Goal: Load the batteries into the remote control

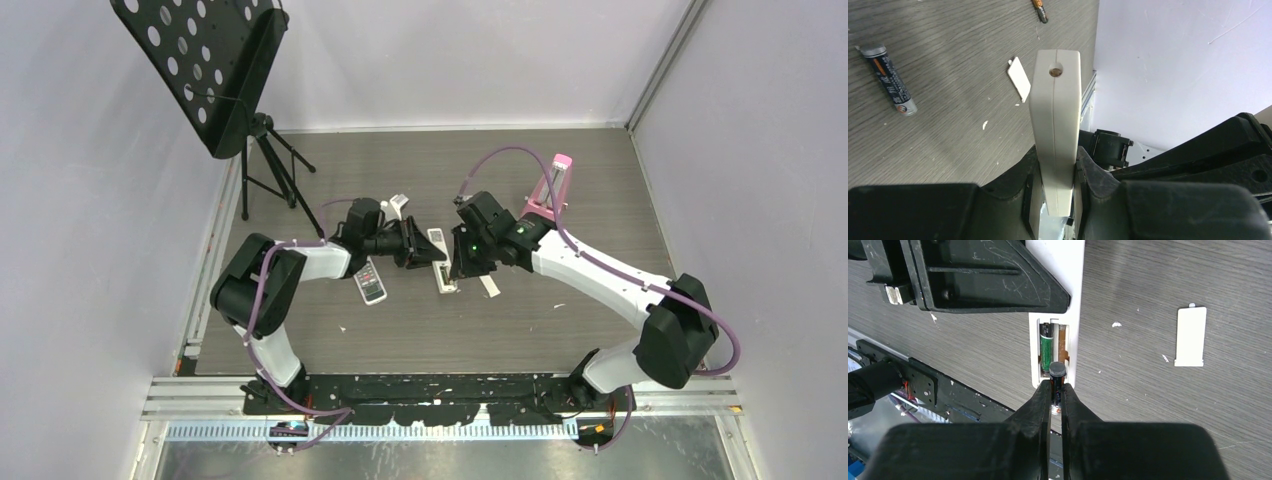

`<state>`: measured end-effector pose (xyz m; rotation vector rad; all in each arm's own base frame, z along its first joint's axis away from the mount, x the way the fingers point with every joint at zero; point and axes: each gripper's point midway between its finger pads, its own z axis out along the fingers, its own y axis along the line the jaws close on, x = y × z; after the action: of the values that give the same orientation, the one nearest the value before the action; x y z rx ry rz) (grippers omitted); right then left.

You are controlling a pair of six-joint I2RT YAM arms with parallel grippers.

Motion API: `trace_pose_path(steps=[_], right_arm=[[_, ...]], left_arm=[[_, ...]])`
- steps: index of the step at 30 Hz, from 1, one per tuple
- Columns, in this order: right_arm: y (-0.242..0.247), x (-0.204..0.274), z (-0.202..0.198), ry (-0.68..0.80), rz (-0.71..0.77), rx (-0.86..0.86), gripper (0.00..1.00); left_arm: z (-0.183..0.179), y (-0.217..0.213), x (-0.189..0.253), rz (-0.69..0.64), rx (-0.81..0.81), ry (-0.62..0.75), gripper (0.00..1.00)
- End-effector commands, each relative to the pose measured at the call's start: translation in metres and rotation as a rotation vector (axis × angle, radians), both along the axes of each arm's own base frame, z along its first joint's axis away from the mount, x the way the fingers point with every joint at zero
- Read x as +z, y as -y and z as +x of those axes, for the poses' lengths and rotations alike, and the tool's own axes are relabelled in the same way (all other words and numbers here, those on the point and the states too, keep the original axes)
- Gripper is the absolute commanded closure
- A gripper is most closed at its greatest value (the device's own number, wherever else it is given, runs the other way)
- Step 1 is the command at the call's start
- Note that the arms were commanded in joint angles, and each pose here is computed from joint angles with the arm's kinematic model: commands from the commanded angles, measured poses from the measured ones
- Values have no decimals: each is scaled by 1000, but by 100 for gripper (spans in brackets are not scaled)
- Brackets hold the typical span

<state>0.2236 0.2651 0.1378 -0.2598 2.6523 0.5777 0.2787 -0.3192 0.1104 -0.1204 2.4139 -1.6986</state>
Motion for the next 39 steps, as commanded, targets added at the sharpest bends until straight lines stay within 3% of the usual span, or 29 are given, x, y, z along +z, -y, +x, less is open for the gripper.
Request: trace_pose_path(steps=[1, 12, 26, 30, 35, 39], right_arm=[[-10, 7, 9, 27, 36, 8, 90], [-8, -1, 15, 37, -2, 2, 86], [5, 20, 38, 156, -27, -114, 63], [3, 38, 40, 198, 44, -150, 59], [0, 69, 47, 260, 213, -232, 42], [2, 84, 50, 292, 329, -307, 35]], left_arm=[[6, 10, 23, -74, -27, 51, 100], [9, 13, 32, -109, -12, 35, 100], [14, 16, 46, -177, 22, 6, 100], [19, 16, 50, -223, 62, -28, 100], [28, 13, 58, -306, 132, -79, 100], [33, 11, 69, -355, 176, -99, 100]])
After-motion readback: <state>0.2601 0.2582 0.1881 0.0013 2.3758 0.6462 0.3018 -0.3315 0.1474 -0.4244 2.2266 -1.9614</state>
